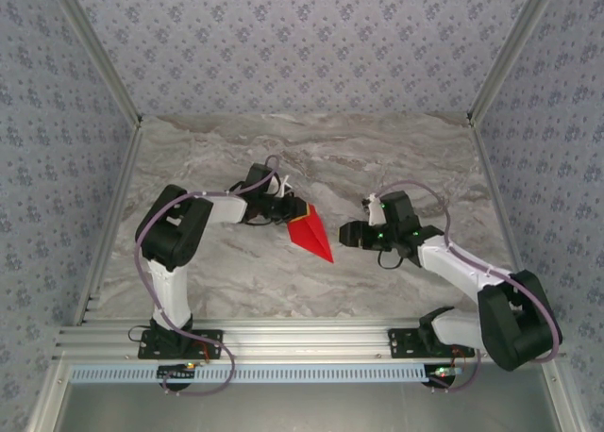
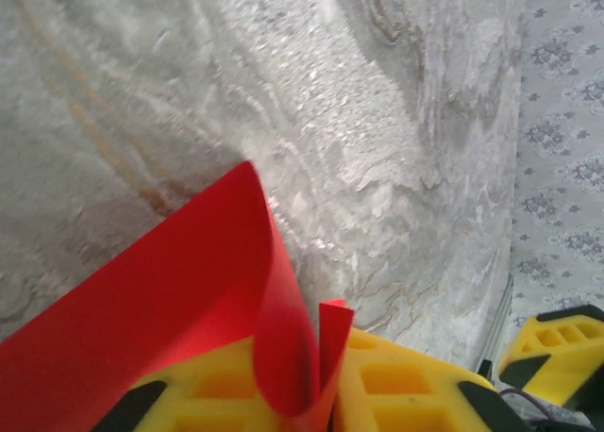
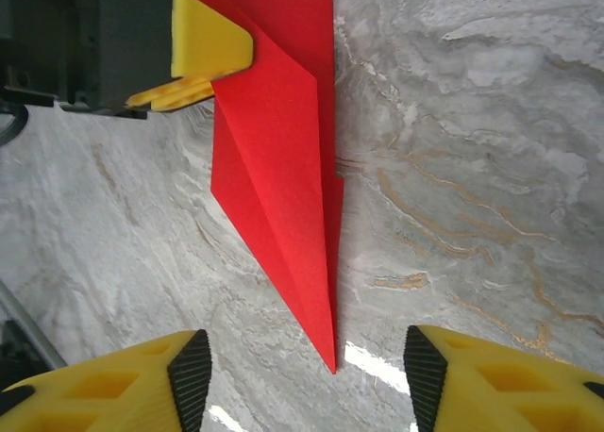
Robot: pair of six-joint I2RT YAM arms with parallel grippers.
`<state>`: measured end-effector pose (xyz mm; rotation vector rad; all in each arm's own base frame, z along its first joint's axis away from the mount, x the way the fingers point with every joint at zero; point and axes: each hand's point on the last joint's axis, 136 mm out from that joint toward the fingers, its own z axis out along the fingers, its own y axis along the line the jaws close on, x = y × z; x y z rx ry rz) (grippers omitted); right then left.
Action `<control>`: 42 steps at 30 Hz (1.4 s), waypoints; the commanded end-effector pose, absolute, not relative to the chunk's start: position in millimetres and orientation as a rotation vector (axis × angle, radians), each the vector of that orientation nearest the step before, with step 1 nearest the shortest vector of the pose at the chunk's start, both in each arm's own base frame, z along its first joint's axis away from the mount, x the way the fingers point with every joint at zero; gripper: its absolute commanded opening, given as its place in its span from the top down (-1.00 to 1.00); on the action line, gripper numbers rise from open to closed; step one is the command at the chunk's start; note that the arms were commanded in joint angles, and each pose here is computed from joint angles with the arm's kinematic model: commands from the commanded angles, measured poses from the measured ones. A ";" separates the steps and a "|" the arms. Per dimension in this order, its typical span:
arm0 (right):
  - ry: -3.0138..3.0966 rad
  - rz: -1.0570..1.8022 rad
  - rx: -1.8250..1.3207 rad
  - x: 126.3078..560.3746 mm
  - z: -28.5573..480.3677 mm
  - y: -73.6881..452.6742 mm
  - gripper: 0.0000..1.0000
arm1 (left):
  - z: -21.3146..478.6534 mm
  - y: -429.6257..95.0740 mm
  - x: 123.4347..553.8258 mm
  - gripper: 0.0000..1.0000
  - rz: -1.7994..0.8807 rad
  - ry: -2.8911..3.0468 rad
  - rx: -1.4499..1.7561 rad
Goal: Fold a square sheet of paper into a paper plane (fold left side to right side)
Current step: Turn over the paper at the center of the table.
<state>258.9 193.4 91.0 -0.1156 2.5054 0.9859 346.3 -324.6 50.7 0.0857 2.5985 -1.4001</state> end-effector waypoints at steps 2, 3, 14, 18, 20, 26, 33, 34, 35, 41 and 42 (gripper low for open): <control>2.394 1.196 -0.104 257.5 112.0 193.8 -0.35 | 90.4 -333.9 355.5 0.88 -1.453 2.482 0.170; 2.364 1.235 -0.103 258.7 117.4 192.5 -0.42 | 97.4 -333.5 356.0 0.93 -1.454 2.469 0.176; 2.024 1.426 -0.193 274.4 192.5 185.4 -1.00 | 226.0 -324.8 352.4 1.00 -1.505 2.222 0.306; 1.928 1.469 -0.281 274.6 221.4 191.5 -1.00 | 280.1 -323.4 344.1 1.00 -1.556 2.109 0.365; 1.892 1.486 -0.329 273.3 232.6 195.6 -1.00 | 302.3 -323.6 339.5 1.00 -1.585 2.063 0.392; 1.840 1.546 -0.448 272.0 255.2 219.2 -1.00 | 348.8 -325.8 324.6 1.00 -1.661 1.949 0.445; 1.797 1.621 -0.479 280.2 275.0 246.2 -0.92 | 366.0 -334.0 305.9 1.00 -1.705 1.912 0.499; 1.789 1.628 -0.477 281.3 278.2 247.7 -0.80 | 365.4 -334.5 304.8 1.00 -1.709 1.914 0.500; 1.787 1.633 -0.475 281.7 279.2 249.1 -0.72 | 364.8 -335.4 304.0 1.00 -1.711 1.915 0.502; 1.790 1.615 -0.461 282.2 282.3 247.8 -0.06 | 353.9 -337.5 304.2 1.00 -1.714 1.945 0.497; 1.794 1.609 -0.458 282.4 281.6 247.1 0.05 | 351.7 -337.2 304.4 1.00 -1.710 1.951 0.497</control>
